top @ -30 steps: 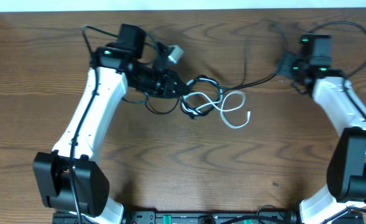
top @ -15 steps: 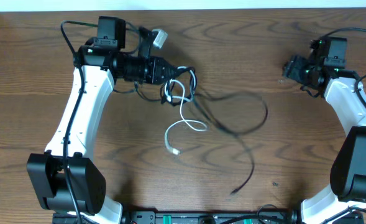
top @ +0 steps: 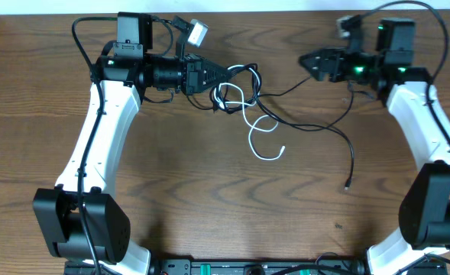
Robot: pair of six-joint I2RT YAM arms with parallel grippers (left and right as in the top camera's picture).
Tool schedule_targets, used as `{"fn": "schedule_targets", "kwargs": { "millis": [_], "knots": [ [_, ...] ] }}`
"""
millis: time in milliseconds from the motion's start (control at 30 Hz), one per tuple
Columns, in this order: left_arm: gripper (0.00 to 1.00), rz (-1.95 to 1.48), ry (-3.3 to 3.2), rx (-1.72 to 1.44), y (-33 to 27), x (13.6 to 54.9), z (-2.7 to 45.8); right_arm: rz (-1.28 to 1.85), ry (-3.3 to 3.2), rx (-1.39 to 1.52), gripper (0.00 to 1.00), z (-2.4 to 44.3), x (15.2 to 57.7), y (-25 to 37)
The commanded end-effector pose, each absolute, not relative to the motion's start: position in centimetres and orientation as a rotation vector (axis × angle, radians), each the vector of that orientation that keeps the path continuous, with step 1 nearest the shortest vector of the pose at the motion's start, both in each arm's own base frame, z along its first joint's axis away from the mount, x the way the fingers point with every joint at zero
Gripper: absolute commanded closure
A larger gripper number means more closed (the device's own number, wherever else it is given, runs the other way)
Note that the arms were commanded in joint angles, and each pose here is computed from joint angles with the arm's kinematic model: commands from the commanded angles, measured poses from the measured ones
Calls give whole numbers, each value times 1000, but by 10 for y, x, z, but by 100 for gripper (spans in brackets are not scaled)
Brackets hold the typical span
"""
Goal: Untangle cables
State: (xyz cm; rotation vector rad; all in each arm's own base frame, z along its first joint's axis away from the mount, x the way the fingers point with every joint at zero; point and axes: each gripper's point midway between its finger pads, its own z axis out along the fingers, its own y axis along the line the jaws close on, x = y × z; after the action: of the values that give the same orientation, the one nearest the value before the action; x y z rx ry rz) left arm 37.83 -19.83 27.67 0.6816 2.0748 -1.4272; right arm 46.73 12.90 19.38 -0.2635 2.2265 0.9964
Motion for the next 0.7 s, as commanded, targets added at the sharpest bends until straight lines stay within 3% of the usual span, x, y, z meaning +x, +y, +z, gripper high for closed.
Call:
{"fn": "schedule_targets", "kwargs": {
  "millis": [0,333,667],
  "knots": [
    [93,-1483,2003,726,-202,373,292,1066,2145,-425,14,219,454,161],
    [93,-1503,2009,676,-203,380,298,1051,2097,-692,13,213,429,208],
    [93,-1563,2010,658,-204,376,302,963,2141,-693,18,203,430,216]
  ]
}}
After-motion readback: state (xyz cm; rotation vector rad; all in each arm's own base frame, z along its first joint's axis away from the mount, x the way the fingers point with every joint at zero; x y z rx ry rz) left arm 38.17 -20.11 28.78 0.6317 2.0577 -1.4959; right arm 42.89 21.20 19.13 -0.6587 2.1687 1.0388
